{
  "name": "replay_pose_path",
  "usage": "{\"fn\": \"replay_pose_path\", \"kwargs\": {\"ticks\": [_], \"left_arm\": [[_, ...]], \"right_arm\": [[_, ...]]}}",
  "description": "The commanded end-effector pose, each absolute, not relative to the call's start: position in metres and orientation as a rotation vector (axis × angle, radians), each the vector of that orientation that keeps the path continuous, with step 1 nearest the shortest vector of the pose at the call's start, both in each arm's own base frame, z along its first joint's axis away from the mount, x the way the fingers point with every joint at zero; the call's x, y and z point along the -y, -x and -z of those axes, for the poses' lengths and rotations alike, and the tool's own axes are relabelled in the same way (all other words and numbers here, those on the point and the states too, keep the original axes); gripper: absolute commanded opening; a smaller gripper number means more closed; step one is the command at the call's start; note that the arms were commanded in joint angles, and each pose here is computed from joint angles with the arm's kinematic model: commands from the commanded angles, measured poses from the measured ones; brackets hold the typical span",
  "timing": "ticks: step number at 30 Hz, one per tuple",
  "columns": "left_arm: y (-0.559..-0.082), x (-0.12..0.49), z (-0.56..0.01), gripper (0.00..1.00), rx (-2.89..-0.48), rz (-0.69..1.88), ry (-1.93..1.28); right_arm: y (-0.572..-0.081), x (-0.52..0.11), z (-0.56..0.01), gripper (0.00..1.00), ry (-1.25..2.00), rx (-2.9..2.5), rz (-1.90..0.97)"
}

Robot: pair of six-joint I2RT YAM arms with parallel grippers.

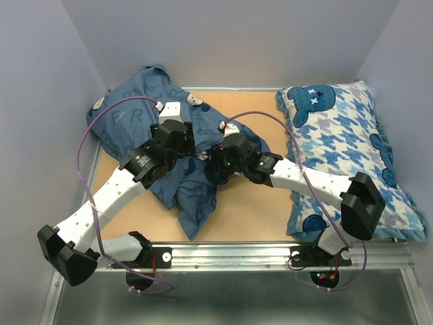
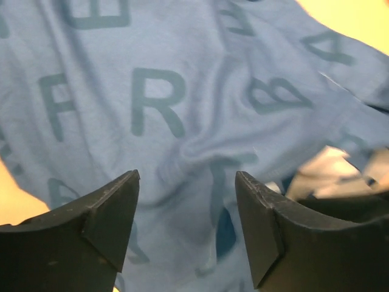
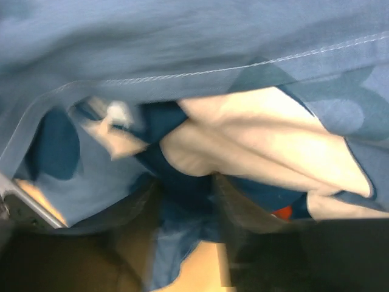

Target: Remove the pillowcase from the pillow

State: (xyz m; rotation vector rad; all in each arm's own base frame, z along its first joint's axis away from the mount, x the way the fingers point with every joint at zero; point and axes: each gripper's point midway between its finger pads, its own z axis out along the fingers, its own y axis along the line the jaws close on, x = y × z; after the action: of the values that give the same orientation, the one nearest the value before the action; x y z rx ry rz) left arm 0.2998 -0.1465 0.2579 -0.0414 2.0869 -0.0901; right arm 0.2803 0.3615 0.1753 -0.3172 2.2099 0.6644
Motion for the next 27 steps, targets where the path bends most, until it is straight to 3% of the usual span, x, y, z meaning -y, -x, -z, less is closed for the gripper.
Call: {"fn": "replay_pose_path", "kwargs": {"ticks": [1, 2, 6, 17, 18, 21, 25, 27], "left_arm": [[-0.285, 0.163, -0.270, 0.77, -2.046, 0.268, -0.043], [-0.284, 0.162, -0.263, 0.77, -2.061, 0.255, -0.048], [-0.285, 0.165, -0.243, 0.76, -2.108, 0.233, -0.069], [-0.292, 0.169, -0.221, 0.65, -2.145, 0.197, -0.080], [-0.292, 0.168, -0.221, 0.62, -2.144, 0.191, -0.071], [-0.296, 0.160, -0.225, 0.27, -2.132, 0.150, -0.023], [-0.299, 0.153, -0.239, 0.11, -2.092, 0.120, 0.026], [-0.300, 0.148, -0.249, 0.08, -2.075, 0.104, 0.057]], "right_arm": [[-0.304, -0.372, -0.201, 0.33, 0.251, -2.123, -0.661], [-0.306, -0.371, -0.199, 0.26, 0.241, -2.124, -0.651], [-0.307, -0.370, -0.203, 0.14, 0.222, -2.113, -0.647], [-0.306, -0.358, -0.216, 0.10, 0.190, -2.079, -0.632], [-0.306, -0.358, -0.217, 0.10, 0.192, -2.078, -0.634], [-0.304, -0.355, -0.218, 0.10, 0.191, -2.076, -0.634], [-0.302, -0.350, -0.216, 0.10, 0.187, -2.077, -0.621], [-0.302, -0.347, -0.214, 0.10, 0.186, -2.079, -0.612]]}}
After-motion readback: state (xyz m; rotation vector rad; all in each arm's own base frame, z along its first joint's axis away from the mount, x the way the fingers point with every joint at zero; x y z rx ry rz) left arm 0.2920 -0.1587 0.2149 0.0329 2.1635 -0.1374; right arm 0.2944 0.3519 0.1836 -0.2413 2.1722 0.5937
